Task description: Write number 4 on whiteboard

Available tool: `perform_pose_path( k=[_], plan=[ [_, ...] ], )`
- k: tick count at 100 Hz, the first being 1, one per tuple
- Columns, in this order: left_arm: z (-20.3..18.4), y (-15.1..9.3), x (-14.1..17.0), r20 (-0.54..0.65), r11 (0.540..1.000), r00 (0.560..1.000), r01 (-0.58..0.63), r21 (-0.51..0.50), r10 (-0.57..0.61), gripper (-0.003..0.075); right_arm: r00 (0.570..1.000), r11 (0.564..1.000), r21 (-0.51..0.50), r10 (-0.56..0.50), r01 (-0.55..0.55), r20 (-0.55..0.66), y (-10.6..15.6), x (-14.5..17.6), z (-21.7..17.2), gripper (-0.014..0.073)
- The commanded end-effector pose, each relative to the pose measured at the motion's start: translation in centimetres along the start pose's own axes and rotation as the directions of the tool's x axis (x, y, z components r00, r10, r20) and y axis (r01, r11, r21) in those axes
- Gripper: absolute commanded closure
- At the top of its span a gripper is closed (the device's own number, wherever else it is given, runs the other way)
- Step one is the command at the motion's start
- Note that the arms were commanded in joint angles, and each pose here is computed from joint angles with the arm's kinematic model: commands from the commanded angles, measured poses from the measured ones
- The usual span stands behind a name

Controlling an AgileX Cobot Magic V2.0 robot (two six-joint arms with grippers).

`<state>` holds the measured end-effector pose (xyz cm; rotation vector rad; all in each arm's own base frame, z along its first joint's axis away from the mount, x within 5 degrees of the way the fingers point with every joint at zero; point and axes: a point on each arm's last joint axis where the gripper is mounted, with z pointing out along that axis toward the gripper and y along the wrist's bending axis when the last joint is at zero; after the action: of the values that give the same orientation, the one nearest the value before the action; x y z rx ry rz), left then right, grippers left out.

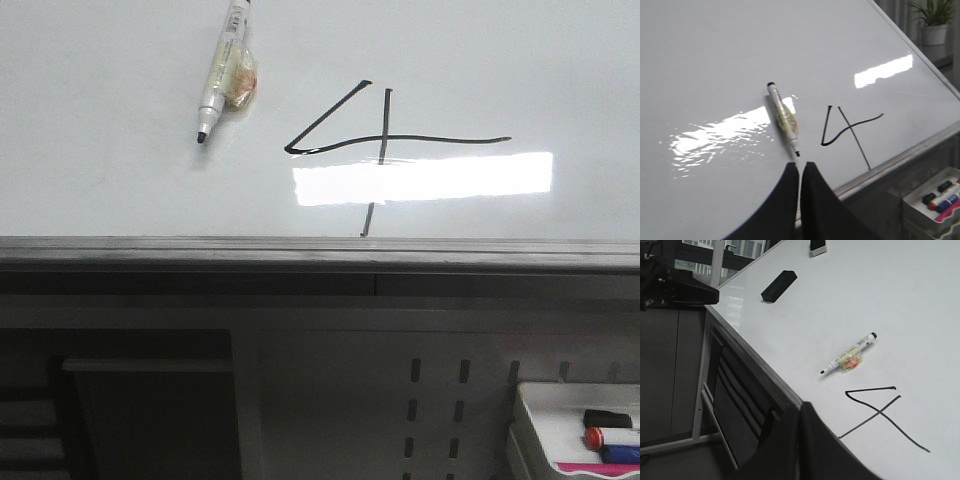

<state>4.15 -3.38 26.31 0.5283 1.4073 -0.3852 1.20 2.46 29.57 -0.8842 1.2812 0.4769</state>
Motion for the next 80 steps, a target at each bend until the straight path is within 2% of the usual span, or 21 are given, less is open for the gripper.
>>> perform_pose_path(
  k=[1,5,12,24,34,59,69,80],
  plan=[
    [-0.6,0.7,-0.1,0.071,0.992,0.997,0.002,-0.125,0.007,0.0741,0.997,0.999,0.040,0.011,-0.014,0.071,-0.5,-1.2,-0.1,0.0638],
    [-0.8,0.8,0.6,0.052,0.986,0.998,-0.039,-0.161,0.048,0.0741,0.997,0.999,0.040,0.011,-0.014,0.071,-0.5,-1.2,-0.1,0.0638],
    [-0.8,1.0,2.1,0.008,0.974,0.999,-0.030,-0.224,0.032,0.0741,0.997,0.999,0.040,0.011,-0.014,0.071,-0.5,-1.2,-0.1,0.0638],
    [-0.8,1.6,4.5,-0.021,0.939,0.998,0.053,-0.341,-0.064,0.0741,0.997,0.999,0.040,0.011,-0.014,0.071,-0.5,-1.2,-0.1,0.0638],
    [-0.8,1.8,6.0,-0.054,0.919,0.996,0.048,-0.390,-0.075,0.0741,0.997,0.999,0.040,0.011,-0.014,0.071,-0.5,-1.2,-0.1,0.0638],
    [-0.9,1.6,8.2,-0.223,0.919,0.970,0.004,-0.394,-0.100,0.0741,0.997,0.999,0.040,0.011,-0.014,0.071,-0.5,-1.2,-0.1,0.0638],
    [-1.0,1.4,8.9,-0.293,0.926,0.947,0.013,-0.376,-0.133,0.0741,0.997,0.999,0.040,0.011,-0.014,0.071,-0.5,-1.2,-0.1,0.0638],
    [-1.0,1.4,8.8,-0.291,0.925,0.948,0.008,-0.380,-0.128,0.0741,0.997,0.999,0.040,0.011,-0.014,0.071,-0.5,-1.2,-0.1,0.0638]
  ],
)
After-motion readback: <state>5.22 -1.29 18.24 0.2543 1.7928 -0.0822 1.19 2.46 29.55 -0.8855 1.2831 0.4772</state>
